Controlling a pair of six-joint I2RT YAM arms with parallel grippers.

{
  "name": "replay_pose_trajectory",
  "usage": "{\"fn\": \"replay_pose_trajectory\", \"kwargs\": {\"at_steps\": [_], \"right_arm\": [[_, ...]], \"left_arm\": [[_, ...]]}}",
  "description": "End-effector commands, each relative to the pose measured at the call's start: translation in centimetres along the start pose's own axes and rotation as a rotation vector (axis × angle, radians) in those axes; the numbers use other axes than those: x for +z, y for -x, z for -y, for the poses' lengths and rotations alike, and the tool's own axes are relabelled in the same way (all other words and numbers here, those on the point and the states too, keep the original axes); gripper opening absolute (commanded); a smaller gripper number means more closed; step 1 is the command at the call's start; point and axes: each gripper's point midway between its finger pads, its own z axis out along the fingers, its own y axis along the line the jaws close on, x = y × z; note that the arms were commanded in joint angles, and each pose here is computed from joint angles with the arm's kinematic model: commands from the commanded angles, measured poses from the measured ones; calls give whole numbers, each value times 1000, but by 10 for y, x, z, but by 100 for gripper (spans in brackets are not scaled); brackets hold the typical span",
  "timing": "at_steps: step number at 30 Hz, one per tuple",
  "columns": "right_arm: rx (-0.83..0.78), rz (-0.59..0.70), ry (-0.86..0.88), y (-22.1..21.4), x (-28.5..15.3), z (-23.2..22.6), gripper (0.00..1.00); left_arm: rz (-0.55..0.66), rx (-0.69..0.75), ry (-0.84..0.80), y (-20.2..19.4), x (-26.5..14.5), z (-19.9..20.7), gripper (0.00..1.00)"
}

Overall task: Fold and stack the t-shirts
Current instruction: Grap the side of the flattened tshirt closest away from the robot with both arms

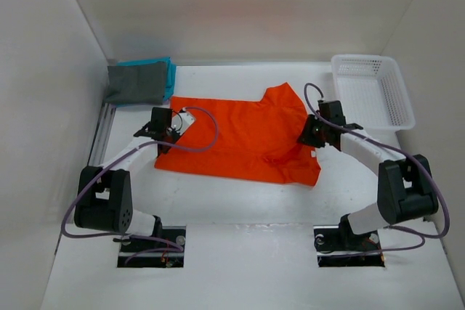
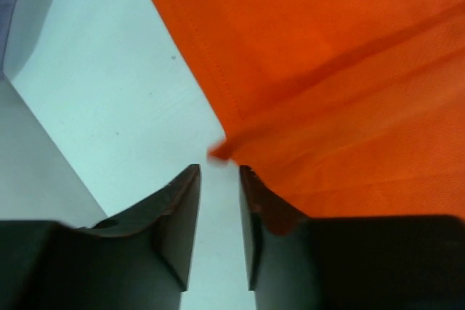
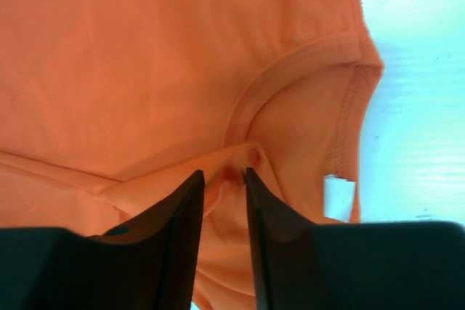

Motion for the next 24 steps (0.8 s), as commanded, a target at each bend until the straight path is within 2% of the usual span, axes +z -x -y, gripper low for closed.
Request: {"fn": "replay_pose_trajectory", "kwargs": {"at_steps": [1,5,6,8,12,14,19,24], "right_arm": [[-1,120,24,41,-8,-6,35],[98,196,-29,38,-49,13,53],[111,213,-50,32,-60,19,56],[121,222,-84,14,-78,30,59],[172,176,-112,-30,-91,47,61],[165,144,-80,-49,-90,34,61],[217,1,-95,-82,-82,12,59],[345,34,-119,-95,-79,21,55]], "left_arm": [[3,-36,85,2,-1,-22,30],[100,27,132,15,-34,-36,34],[148,94,123,17,-46,-30,39],[163,213,87,10,-55,-11,46],[58,336,-13,-26,-46,23,46],[28,358,-44,-35,-38,33,49],[2,363,-57,-32,-19,36,53],[-9,363,-44,-30,-5,38,54]]}}
